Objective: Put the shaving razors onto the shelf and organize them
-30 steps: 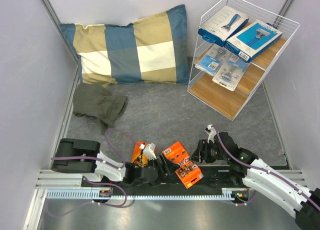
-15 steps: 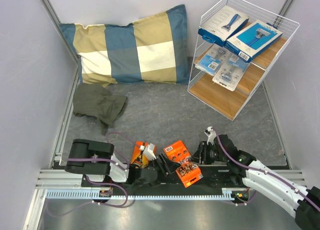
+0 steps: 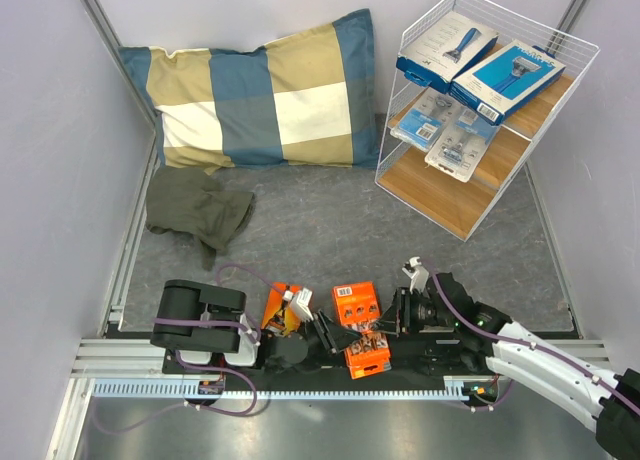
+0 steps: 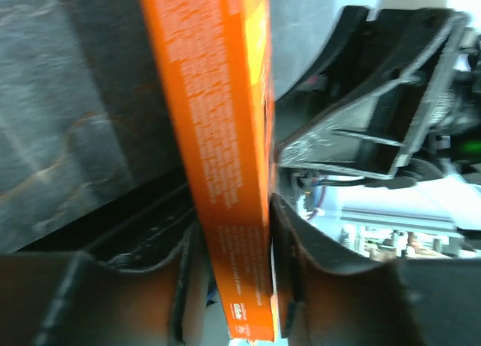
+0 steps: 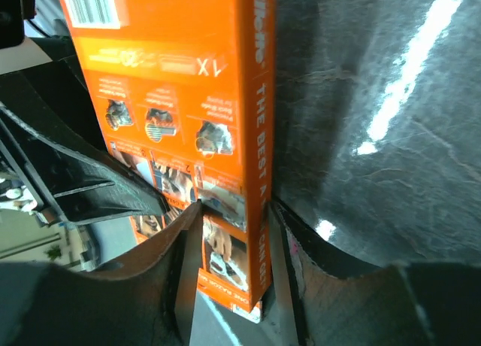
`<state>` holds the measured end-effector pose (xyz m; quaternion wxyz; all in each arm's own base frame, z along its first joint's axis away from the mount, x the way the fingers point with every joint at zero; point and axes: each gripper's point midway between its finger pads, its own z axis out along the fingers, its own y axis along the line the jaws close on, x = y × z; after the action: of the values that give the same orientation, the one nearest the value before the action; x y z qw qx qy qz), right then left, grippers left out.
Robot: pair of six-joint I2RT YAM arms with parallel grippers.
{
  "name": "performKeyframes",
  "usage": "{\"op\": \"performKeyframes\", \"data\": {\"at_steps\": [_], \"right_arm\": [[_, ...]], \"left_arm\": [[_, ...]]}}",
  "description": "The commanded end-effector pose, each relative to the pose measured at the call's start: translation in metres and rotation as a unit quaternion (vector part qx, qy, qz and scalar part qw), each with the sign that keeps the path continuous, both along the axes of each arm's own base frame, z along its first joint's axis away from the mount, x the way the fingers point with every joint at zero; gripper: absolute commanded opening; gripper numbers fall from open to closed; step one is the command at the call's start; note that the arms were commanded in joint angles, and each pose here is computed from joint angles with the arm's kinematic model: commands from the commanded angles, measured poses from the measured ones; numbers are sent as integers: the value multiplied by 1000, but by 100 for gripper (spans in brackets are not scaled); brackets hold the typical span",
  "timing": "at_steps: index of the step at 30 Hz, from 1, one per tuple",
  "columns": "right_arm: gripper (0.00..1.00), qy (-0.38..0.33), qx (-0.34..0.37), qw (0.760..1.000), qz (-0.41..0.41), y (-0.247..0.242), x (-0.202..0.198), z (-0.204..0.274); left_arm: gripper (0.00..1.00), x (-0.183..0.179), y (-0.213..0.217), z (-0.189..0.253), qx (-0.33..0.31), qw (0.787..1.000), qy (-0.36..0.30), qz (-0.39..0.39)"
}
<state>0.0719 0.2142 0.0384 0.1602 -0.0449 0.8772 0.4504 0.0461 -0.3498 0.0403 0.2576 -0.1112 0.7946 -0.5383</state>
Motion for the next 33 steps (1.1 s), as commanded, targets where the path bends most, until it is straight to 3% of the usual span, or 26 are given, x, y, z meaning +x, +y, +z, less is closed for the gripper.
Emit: {"op": "performKeyframes", "data": {"at_steps": [1,10,15,17,22,26,33], "right_arm": [[49,-7,8,1000,-2,3,2,9],[71,-74,21,996,-38,3,26,52],[76,-96,43,993,-46,6,31,68],[76,-106,70,991,-42,9,30,80],[70,-126,158,979,-8,22,18,111],[63,-148,215,965,24,26,7,134],[39,-195,247,948,51,25,-1,164]], "left_arm": [[24,-9,-5,22,-26,998,-41,-36],[20,-20,-16,60,-41,989,-106,-97],[22,-26,-18,107,-83,970,-161,-161],[23,-33,-19,109,-68,960,-184,-200],[26,-42,-25,144,-67,935,-243,-251],[26,-37,-26,166,-88,927,-256,-259],[30,-32,-31,169,-76,925,-256,-270]]}}
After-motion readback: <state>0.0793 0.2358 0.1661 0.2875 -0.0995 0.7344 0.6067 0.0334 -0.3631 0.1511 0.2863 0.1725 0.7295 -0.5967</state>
